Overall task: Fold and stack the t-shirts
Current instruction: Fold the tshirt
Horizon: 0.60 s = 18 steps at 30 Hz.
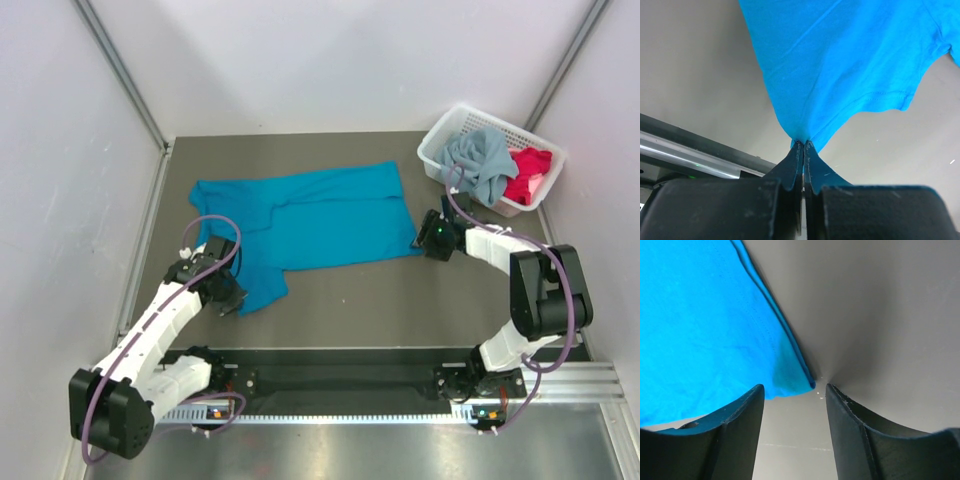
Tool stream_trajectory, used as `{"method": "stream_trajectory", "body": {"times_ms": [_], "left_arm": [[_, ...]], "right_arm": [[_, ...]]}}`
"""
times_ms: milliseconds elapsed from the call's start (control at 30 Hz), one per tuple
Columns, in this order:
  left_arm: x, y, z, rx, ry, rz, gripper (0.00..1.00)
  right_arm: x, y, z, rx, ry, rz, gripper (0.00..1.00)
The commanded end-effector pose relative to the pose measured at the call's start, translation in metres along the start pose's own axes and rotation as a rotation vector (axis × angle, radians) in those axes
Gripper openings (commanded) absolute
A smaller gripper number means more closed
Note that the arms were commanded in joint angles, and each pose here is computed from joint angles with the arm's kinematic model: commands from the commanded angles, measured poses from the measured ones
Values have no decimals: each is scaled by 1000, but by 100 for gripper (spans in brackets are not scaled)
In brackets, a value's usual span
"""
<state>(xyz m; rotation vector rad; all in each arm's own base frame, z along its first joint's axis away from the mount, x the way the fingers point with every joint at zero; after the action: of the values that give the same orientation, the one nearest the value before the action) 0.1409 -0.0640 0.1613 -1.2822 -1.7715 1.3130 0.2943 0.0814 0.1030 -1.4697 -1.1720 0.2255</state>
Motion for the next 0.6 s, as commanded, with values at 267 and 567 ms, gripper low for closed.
{"method": "stream_trajectory", "body": {"times_ms": [267,567], "left_arm": [[2,-13,-7,-46,-1,0,0],[4,-26,-11,-79,-6,-7,0]], "right_arm": [[-35,6,14,57,21,141,52],[-32,7,17,109,20,105,22]]}}
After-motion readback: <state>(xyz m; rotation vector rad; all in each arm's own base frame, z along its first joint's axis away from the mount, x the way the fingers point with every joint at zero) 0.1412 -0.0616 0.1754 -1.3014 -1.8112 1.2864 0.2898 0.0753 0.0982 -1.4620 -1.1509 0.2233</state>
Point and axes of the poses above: each gripper's point midway between its finger pads, its own y axis out along the fingers, its own x axis along the line the jaws close on, z = x × y, the point moved 9 cm from there along -y, back along the fingers, and after that the axes turned 14 degrees about y, right-handed, at the moved point
